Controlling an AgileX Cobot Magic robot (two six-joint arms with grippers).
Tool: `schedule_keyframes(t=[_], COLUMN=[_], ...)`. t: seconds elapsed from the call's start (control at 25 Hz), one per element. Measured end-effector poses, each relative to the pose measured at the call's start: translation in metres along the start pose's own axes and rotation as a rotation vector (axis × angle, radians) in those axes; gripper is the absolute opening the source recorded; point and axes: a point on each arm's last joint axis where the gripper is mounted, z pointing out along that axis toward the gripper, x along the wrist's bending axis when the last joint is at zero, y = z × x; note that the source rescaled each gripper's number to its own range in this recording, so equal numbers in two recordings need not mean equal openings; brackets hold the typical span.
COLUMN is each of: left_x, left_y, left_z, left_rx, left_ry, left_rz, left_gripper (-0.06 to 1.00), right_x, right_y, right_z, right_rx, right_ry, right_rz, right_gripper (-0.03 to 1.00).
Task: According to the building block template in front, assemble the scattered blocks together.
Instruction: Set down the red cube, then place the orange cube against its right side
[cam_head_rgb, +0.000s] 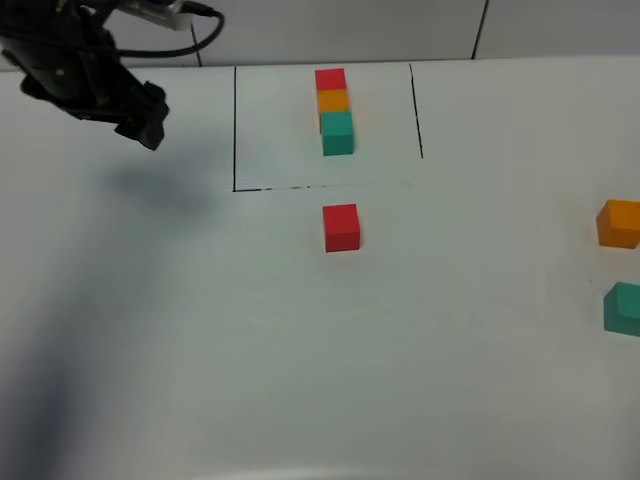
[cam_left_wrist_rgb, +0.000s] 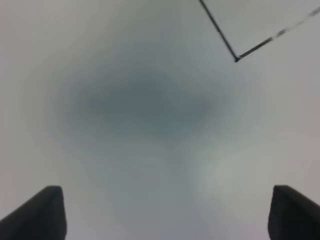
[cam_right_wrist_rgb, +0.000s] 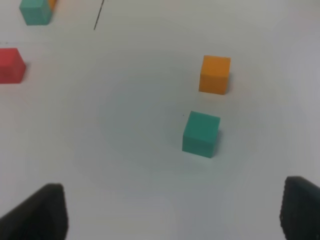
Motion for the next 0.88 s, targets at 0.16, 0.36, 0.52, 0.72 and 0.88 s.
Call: schedule_keyframes(t=[0.16,0.36,0.52,0.72,0.88], left_x=[0.009,0.0,-0.01,-0.026,-0.038], left_y=[-0.03,-0.058,-0.085,-0.125,-0.158], left_z=[-0.021,-0.062,-0.097,-0.139,-0.155], left_rx=[-0.057,-0.128,-0.185,-0.298,-0.356], left_ry=[0.033,0.051,0.063,0.084,0.093], left_rz=[-0.097,-0.168,-0.204,-0.253,-0.279], left_gripper=[0.77,0.77,0.77,0.77,0.77], right_x=[0.0,0.0,0.0,0.0,0.0], right_y=[0.0,0.0,0.0,0.0,0.0], right_z=[0.0,0.0,0.0,0.0,0.0], right_rx=[0.0,0.0,0.0,0.0,0.0], right_ry=[0.0,0.0,0.0,0.0,0.0], right_rz=[0.0,0.0,0.0,0.0,0.0], right_gripper=[0.72,0.72,0.72,0.72,0.72])
